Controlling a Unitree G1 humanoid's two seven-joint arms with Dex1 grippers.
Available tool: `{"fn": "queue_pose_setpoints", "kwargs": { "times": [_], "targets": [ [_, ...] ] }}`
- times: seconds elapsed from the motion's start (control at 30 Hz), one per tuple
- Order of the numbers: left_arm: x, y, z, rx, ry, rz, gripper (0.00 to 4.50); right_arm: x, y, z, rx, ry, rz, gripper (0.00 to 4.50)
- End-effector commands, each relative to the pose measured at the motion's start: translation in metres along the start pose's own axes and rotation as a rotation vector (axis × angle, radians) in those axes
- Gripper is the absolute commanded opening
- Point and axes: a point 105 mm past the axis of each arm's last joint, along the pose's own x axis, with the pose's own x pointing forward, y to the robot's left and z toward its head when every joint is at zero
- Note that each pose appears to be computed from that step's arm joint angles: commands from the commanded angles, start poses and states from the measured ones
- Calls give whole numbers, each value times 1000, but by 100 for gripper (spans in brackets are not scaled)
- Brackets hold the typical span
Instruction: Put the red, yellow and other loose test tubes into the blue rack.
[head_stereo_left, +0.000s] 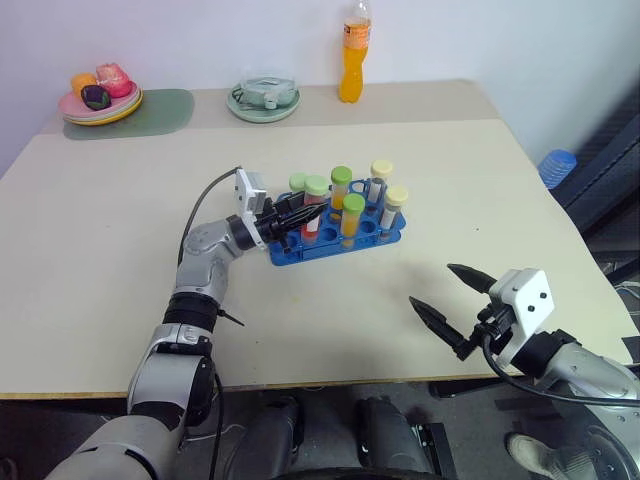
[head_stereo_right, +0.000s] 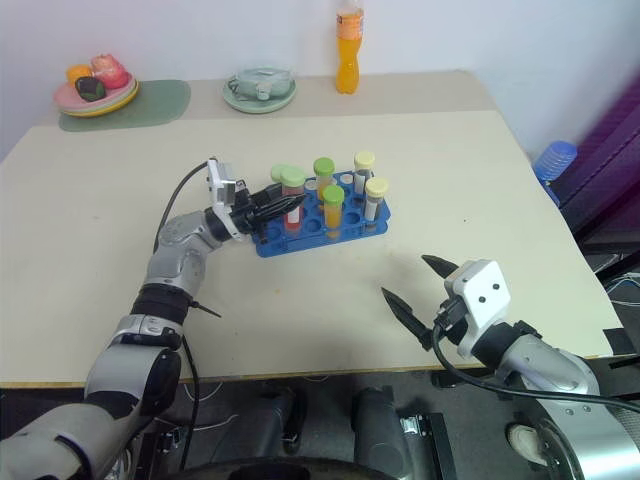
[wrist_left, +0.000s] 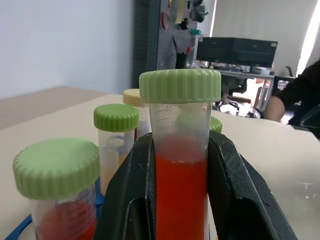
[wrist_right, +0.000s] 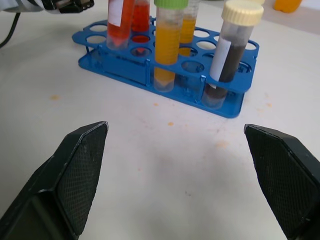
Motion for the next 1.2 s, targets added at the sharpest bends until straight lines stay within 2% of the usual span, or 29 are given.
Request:
{"fn": "queue_pose_setpoints", "kwargs": {
  "times": [0.03,0.4,0.6,0.8,0.9,1.0,1.2],
  "targets": [
    [-6,4,-3,6,28,10,75,0,5,11,-27,-50,4,450],
    [-6,-3,-4,-23,10,-36,75,-1,4,9,-26,-52,-4,450],
    [-2,-1,-3,52,11,14,370,-2,4,8,-25,-49,-4,450],
    [-5,-7,4,80,-11,10,370,-3,2,5,-26,-36,3,450],
    [-8,-11,2,119,33,4,370,-2,-3,4,-31,-34,0,450],
    [-14,-5,5,173,50,100,370,0,-12,5,-42,-47,-16,450],
    [-40,-6,8,109,58,137,370,7,-31,8,-65,-78,-50,450]
  ]
}}
